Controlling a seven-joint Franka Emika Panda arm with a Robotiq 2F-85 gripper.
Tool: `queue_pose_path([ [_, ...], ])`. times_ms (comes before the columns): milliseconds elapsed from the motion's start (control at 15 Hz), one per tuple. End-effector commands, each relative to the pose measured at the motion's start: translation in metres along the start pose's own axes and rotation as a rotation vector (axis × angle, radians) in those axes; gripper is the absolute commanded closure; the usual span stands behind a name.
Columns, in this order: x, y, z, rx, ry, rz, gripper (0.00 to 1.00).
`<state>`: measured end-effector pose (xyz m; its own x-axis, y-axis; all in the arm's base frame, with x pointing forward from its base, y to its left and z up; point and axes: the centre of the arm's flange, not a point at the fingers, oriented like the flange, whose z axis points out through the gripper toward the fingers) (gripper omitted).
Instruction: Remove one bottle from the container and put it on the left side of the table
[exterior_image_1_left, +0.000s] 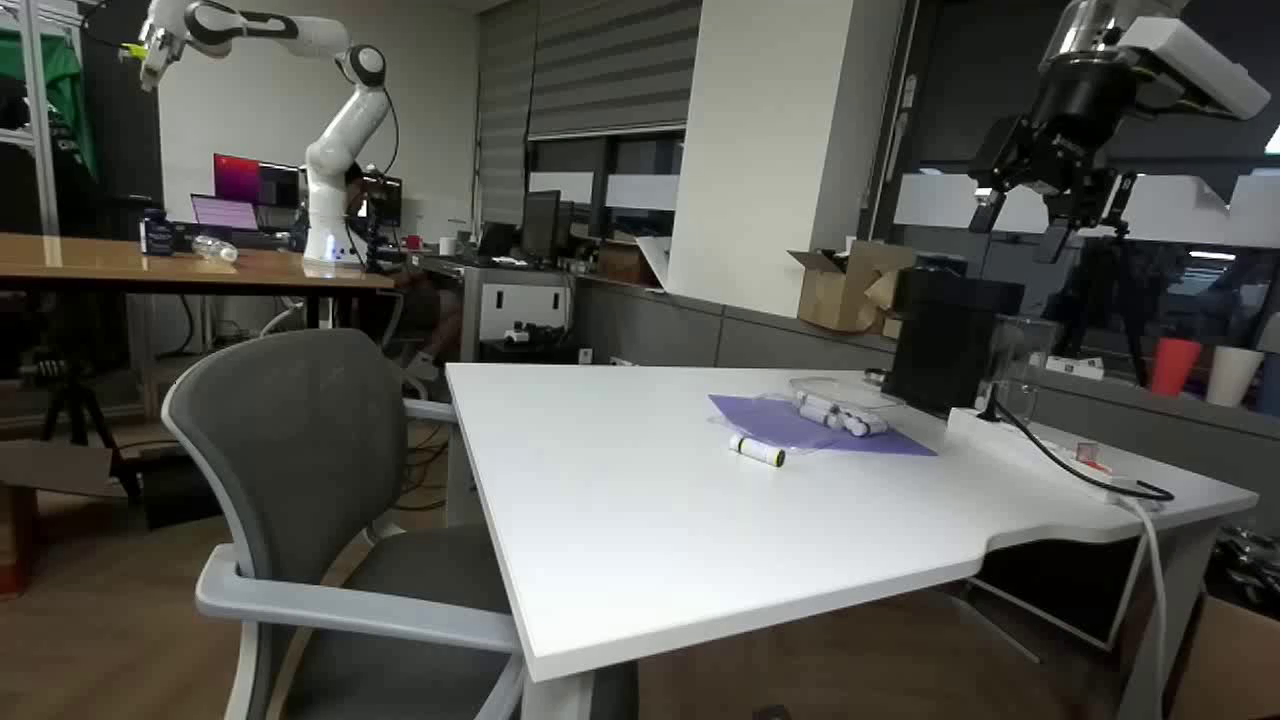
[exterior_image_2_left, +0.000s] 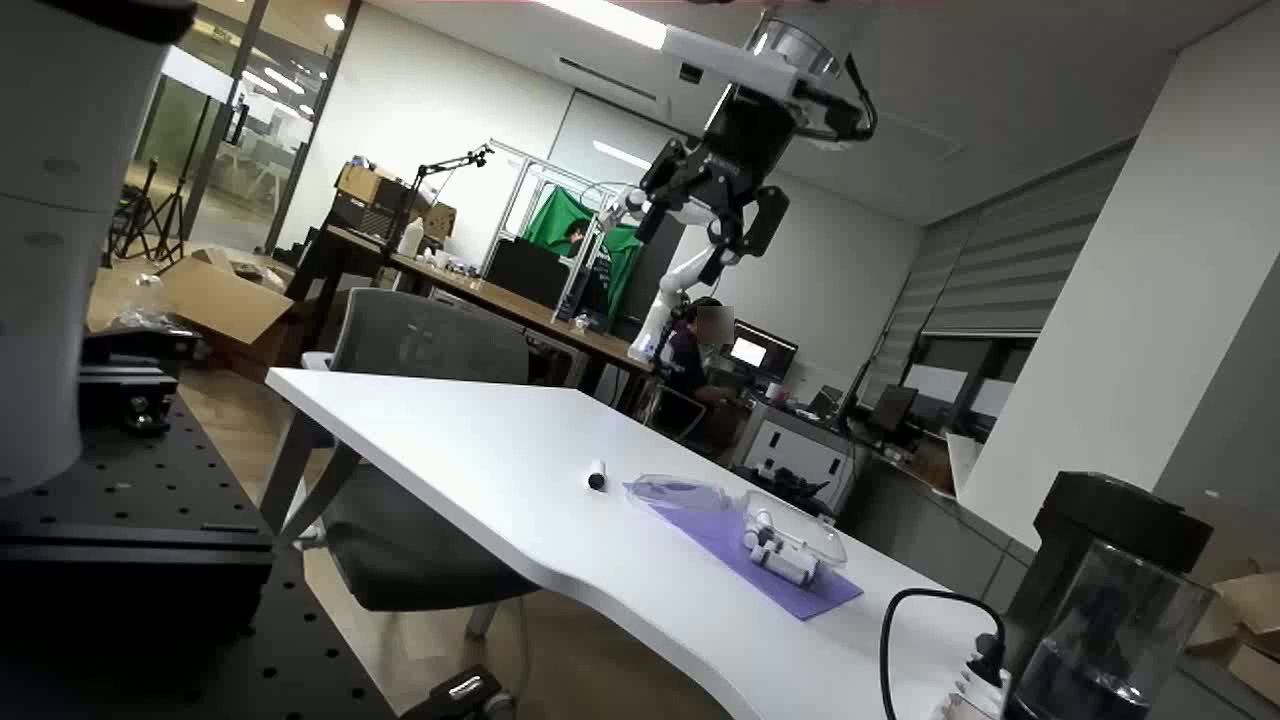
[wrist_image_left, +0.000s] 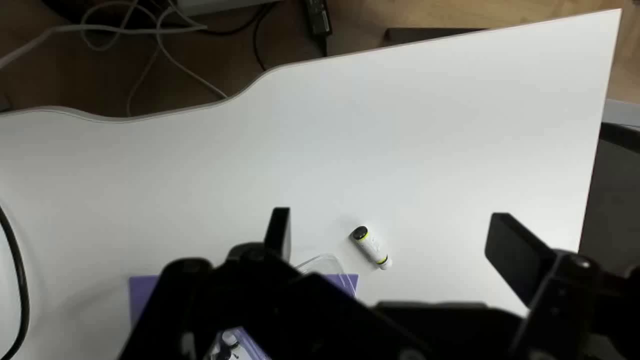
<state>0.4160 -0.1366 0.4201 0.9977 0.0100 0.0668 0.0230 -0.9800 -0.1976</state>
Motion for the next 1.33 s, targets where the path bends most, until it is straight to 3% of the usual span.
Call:
queue_pose_path([
  [0,0.000,0.000,0.000,0.000,0.001,0.000,0.00],
  [467,0.000,0.000,0.000,-0.001,0.002,0.000,0.00],
  [600,0.022,0.015,0.002,-0.030,0.024,-0.068,0.00],
  [933,0.113,0.057,0.024,-0.099,0.060,-0.266,0.00],
  [1267,0.199,0.081,0.068,-0.187,0.019,-0.340,0.00],
])
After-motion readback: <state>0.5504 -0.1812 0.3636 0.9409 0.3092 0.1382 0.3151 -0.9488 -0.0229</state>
